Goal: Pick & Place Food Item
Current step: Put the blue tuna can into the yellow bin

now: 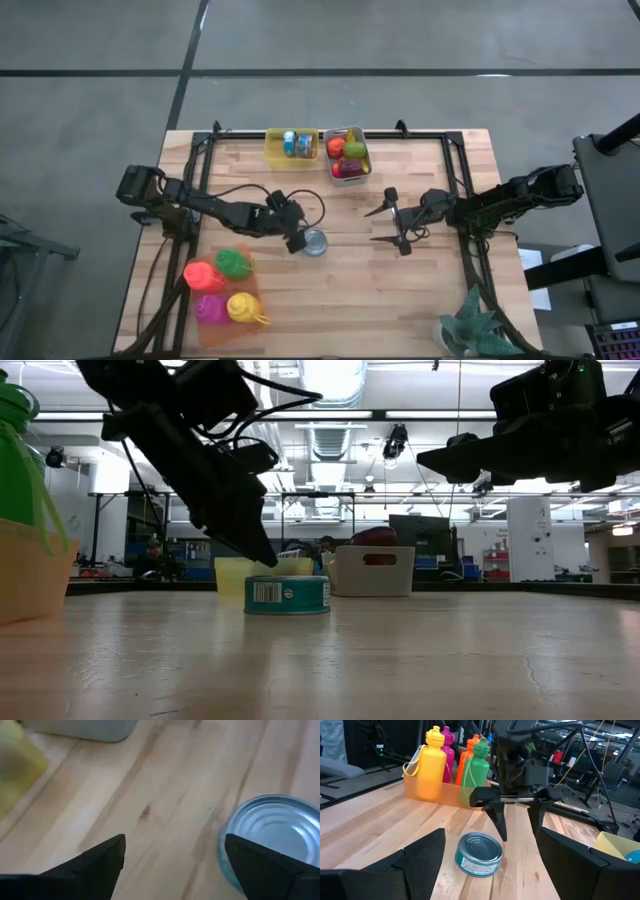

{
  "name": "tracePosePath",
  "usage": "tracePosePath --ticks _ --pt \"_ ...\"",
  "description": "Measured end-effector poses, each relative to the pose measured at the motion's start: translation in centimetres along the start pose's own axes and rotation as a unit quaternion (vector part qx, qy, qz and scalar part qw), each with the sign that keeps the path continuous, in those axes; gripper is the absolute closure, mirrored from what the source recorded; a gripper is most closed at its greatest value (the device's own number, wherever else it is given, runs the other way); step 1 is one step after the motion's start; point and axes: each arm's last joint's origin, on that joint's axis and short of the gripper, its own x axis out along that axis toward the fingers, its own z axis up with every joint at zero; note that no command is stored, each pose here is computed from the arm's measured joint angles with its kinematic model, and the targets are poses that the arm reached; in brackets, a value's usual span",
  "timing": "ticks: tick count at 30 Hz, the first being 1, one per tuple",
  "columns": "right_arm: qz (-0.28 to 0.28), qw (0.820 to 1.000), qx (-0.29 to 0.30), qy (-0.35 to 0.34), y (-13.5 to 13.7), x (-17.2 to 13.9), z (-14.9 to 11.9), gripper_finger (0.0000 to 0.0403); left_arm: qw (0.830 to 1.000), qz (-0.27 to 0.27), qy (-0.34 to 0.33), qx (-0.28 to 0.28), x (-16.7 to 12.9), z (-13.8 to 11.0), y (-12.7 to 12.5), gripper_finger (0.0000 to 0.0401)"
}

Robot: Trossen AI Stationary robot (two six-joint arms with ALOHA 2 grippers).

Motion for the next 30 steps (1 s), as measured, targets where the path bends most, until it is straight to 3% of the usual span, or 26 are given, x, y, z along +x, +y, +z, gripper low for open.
tracePosePath --ticks 7,11,22,30 --pt "0.000 1.000 0.000 0.000 0.0 0.0 0.0 0.0097 0.992 -0.058 0.007 0.115 -0.2 0.0 -0.3 0.0055" --pt "0.000 1.000 0.000 0.000 0.0 0.0 0.0 0.0097 0.989 -0.065 -0.023 0.134 -1.0 1.4 -0.4 0.0068" --pt "0.000 1.000 0.000 0.000 0.0 0.0 0.0 0.0097 0.989 -0.069 -0.032 0.131 -1.6 2.0 -0.4 0.0216" --pt "0.000 1.000 0.000 0.000 0.0 0.0 0.0 0.0097 0.989 -0.068 -0.031 0.131 -1.6 2.0 -0.4 0.0277"
